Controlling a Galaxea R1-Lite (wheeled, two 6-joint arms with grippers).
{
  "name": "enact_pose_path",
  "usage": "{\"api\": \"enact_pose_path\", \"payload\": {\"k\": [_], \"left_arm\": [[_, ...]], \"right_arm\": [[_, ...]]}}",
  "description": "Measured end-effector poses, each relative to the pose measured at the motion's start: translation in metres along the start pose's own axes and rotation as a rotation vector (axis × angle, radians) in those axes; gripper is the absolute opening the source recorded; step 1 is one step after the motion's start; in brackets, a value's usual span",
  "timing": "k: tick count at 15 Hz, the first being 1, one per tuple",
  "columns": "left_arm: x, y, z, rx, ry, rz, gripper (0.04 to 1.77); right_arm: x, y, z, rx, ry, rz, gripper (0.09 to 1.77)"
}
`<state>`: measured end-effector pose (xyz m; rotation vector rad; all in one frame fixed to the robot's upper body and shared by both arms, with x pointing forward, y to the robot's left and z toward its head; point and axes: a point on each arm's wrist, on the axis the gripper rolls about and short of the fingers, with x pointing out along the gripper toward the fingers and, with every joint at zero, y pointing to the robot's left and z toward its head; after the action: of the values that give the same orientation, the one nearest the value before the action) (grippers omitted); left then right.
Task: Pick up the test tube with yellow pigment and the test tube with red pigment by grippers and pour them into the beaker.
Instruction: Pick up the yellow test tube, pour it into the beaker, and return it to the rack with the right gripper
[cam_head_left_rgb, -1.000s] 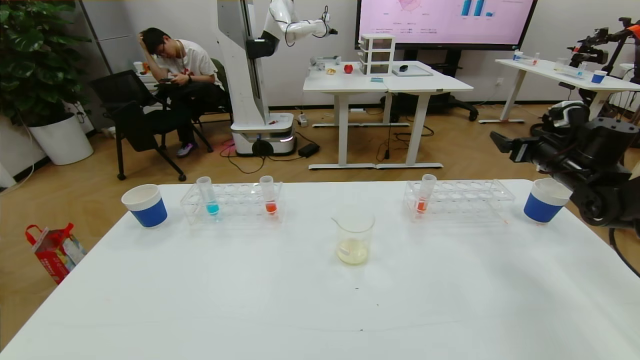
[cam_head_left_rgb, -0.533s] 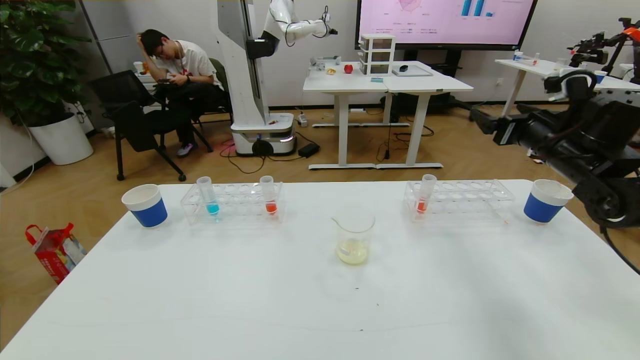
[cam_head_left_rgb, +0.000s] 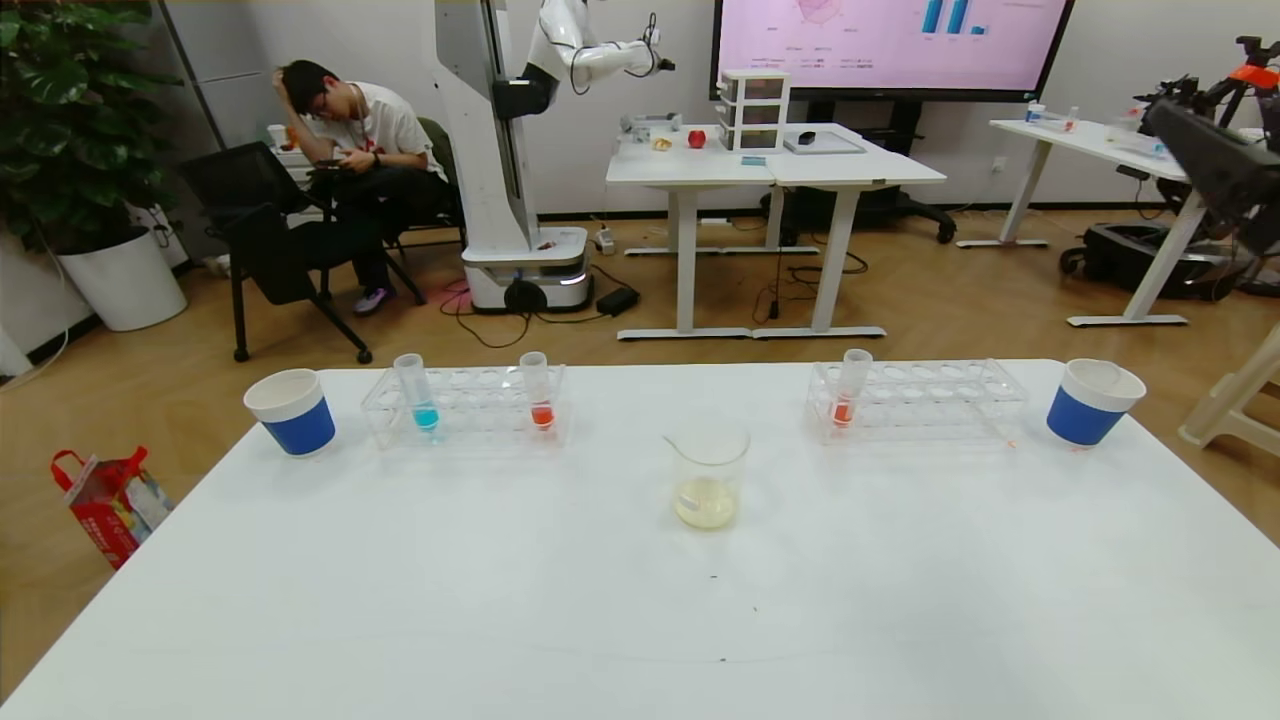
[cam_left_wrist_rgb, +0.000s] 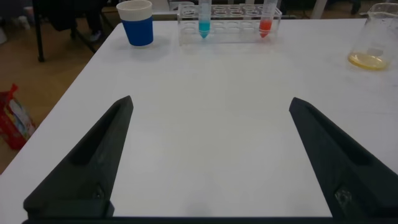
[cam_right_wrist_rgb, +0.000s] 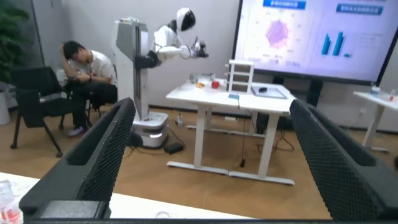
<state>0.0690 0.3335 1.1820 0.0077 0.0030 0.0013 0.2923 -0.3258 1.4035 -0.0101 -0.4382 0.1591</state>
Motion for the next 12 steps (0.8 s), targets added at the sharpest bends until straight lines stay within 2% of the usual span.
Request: {"api": "enact_pose_path", "payload": {"k": [3,6,8,12], "left_arm": [[0.000,0.000,0.000,0.000,0.000,0.000,1.75],[0.000,0.000,0.000,0.000,0.000,0.000,1.75],[0.000,0.000,0.000,0.000,0.000,0.000,1.75],[0.000,0.000,0.000,0.000,0.000,0.000,1.75]], "right_arm": [[-0.062,0.008,0.033,-0.042,-0.103,-0.002,1.73],[-0.121,0.012,0.051,-0.078,-0.154,-0.036,1.73],[-0.161,0.018,0.053,-0.088,-0.157,-0.046,1.73],[-0.227,0.029,0.042,-0.097,-0.147,-0.048,1.73]]}}
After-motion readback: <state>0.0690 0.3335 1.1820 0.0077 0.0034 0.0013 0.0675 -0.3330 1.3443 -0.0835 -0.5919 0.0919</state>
